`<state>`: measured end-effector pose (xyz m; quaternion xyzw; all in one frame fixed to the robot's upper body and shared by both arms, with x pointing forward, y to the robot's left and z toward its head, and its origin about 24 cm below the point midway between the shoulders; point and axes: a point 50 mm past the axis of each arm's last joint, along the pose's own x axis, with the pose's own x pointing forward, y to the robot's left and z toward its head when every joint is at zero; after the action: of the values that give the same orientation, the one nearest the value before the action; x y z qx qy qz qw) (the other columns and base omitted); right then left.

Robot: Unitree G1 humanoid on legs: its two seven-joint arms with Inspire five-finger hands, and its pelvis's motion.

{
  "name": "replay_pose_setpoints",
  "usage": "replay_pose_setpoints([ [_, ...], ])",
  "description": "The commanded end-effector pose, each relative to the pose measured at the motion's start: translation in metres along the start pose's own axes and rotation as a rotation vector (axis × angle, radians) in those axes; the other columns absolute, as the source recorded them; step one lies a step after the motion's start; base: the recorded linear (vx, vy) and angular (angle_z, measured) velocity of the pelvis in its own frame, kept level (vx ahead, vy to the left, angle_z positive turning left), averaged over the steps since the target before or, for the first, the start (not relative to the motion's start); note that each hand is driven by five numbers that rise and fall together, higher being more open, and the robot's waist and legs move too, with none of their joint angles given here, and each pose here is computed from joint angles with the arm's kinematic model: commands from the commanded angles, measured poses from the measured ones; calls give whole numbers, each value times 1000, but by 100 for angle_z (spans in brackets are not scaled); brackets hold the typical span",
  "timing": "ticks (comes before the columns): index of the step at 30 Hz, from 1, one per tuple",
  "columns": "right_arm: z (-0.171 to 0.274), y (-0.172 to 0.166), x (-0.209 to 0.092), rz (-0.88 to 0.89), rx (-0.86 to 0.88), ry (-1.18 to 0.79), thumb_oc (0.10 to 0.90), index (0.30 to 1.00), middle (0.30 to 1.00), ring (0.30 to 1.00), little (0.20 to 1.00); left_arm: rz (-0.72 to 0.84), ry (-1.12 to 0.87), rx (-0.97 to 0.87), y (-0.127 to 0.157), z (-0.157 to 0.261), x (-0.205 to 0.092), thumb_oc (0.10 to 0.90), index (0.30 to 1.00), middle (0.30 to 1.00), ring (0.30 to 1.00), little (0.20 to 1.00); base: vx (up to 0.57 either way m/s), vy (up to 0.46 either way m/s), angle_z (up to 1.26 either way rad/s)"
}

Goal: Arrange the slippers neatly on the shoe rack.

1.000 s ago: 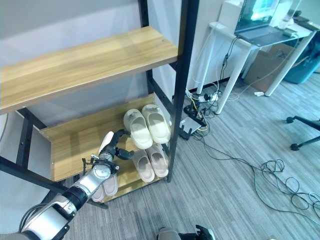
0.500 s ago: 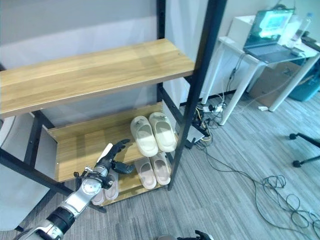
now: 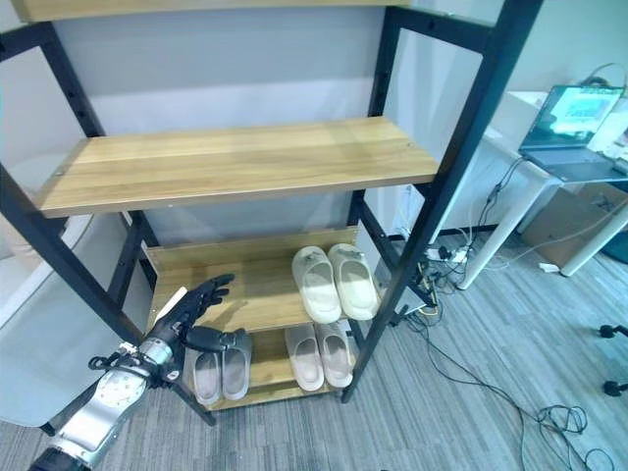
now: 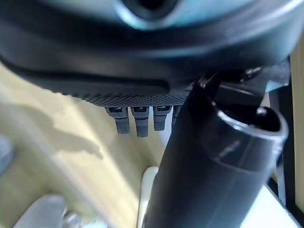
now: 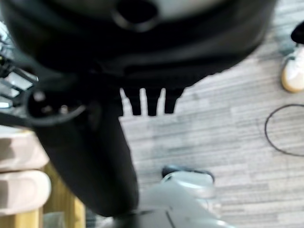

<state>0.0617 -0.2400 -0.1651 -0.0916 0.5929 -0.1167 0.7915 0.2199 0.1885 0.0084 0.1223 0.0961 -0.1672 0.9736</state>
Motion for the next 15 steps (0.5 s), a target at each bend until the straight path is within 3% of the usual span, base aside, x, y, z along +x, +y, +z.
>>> replay_pose_setpoints([
  [1,5,32,-2,113,-72,-22,800,900,900,900,900,2,-236,39,20,49,-6,800,900,900,900,900,-16,35,3],
  [9,9,23,0,97,-154,-35,800,900,900,900,900,-90,-80,-49,21,16,-16,800,900,900,900,900,-17,49,12],
  [15,22,26,1,124,-98,-61,800,900,900,900,900,18,268,-75,29,-65,-24,800,900,900,900,900,-13,41,-1],
])
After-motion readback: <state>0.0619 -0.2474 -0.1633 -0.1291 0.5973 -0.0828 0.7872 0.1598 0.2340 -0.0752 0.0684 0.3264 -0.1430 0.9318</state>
